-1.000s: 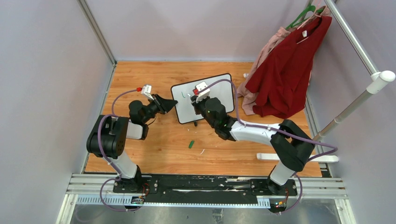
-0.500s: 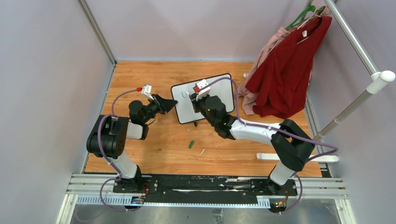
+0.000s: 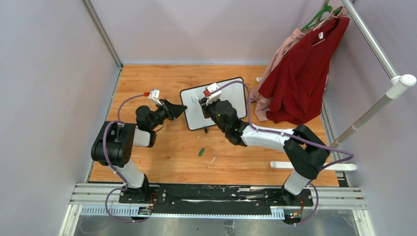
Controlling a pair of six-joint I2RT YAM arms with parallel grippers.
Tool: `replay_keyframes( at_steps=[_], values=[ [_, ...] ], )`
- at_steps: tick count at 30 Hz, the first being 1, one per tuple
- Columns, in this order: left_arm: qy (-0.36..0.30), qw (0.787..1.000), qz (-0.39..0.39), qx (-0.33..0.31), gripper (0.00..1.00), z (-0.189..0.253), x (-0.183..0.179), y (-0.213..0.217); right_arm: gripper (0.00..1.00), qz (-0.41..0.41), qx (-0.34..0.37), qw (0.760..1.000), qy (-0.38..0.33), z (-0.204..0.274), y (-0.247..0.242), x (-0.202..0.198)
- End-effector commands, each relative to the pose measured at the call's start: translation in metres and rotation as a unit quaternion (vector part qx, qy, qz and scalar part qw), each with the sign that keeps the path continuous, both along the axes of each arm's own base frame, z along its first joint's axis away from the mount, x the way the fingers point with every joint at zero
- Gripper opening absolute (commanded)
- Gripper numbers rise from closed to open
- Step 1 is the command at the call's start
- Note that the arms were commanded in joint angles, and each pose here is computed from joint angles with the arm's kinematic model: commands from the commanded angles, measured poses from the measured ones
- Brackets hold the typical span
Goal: Write a sentence on the whiteboard
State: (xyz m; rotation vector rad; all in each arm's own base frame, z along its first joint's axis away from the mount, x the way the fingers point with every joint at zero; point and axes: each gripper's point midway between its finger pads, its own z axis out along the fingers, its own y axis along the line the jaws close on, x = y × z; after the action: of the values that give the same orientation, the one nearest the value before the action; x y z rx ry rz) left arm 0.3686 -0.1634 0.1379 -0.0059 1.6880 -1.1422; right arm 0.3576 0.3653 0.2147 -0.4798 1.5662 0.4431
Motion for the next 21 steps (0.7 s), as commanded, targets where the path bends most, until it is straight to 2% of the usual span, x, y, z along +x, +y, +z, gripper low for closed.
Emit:
replay_keyframes(
  at_steps=[1,21],
  values=[
    [-0.029,1.000,-0.006,0.001,0.26,0.012,-0.003,-0.002,0.00,-0.004,0.009,1.000,0.008,-0.003,-0.001,0.005],
    [-0.031,0.999,-0.006,-0.001,0.26,0.014,-0.004,-0.003,0.00,0.010,-0.007,0.999,0.044,-0.033,-0.007,-0.008]
  ],
)
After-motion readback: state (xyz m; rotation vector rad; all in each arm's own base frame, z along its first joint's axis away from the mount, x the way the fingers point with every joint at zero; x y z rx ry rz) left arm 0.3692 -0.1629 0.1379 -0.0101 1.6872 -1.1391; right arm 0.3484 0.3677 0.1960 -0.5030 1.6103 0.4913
